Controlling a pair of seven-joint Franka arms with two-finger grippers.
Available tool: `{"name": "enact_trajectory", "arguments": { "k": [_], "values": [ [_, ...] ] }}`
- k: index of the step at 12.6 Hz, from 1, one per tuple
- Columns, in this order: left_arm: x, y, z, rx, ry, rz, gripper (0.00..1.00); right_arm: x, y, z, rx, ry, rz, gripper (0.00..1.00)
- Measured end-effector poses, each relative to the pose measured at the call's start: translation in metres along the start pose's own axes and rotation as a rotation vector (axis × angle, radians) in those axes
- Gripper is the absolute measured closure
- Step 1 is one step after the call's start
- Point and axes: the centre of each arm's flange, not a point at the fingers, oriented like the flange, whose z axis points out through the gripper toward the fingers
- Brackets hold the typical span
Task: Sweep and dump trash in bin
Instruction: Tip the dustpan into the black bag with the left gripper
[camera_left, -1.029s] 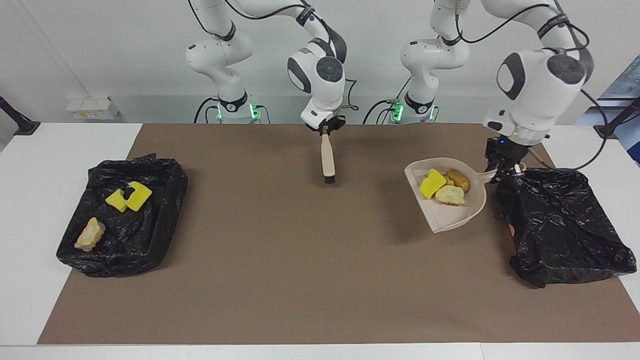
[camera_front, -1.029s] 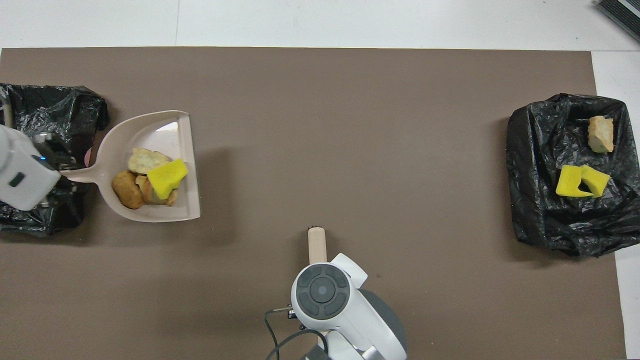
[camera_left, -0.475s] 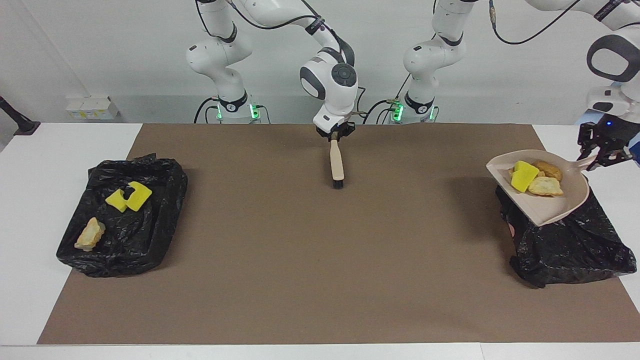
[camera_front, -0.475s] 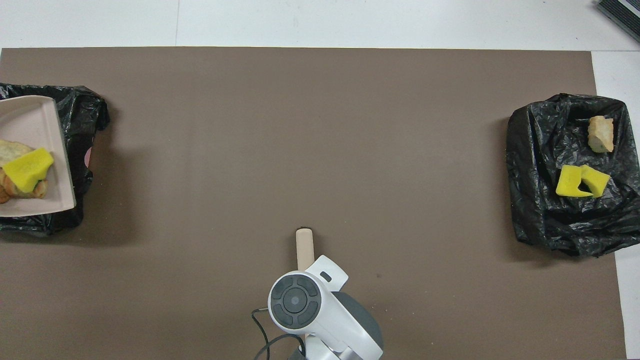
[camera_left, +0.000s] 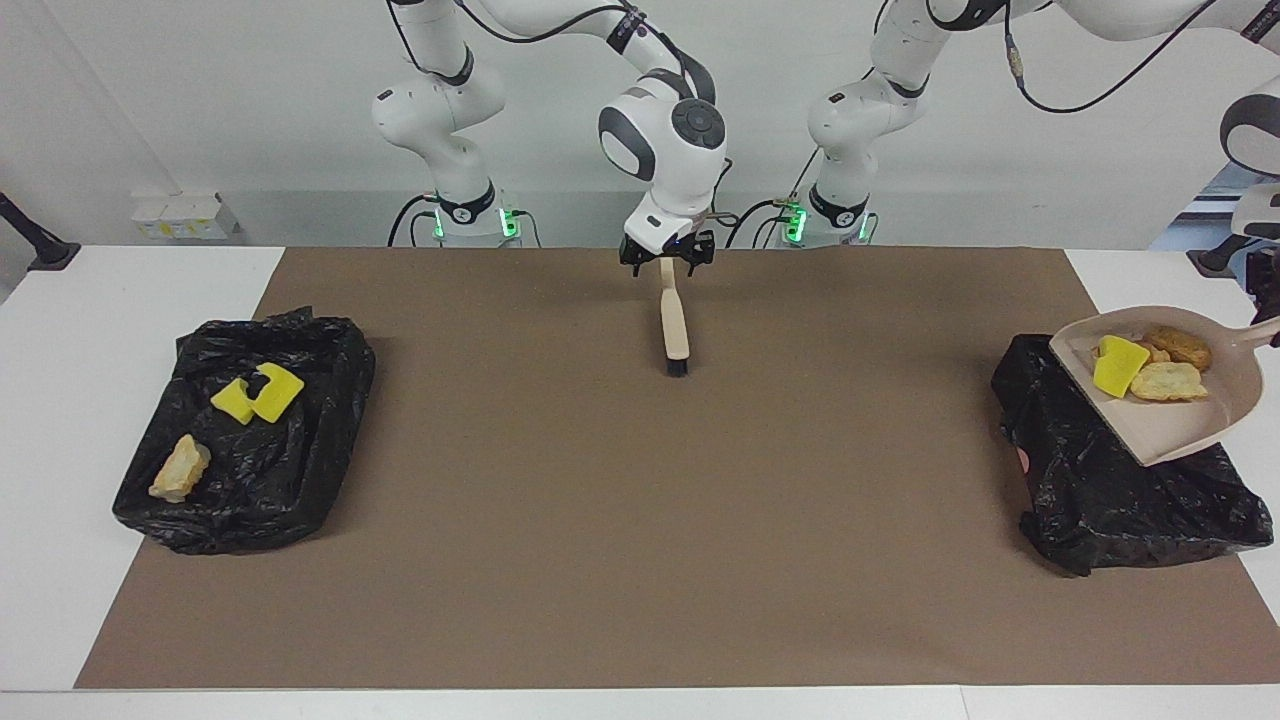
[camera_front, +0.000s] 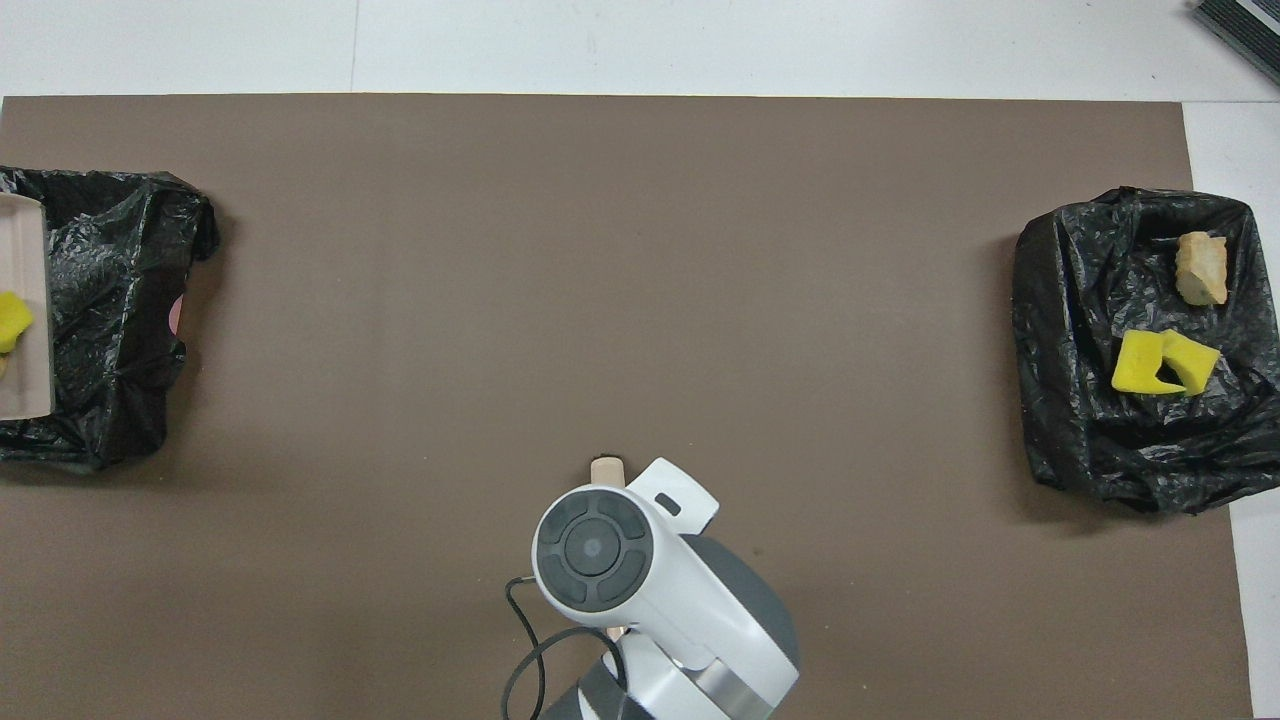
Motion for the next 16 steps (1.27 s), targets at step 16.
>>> {"name": "enact_trajectory", "arguments": {
  "k": [16],
  "values": [
    [0.066,-0.029,-0.067,-0.015,-0.560,0.082,0.68,0.073,0.341,-0.183,0.038,0.073,-0.211,0.00]
  ]
}}
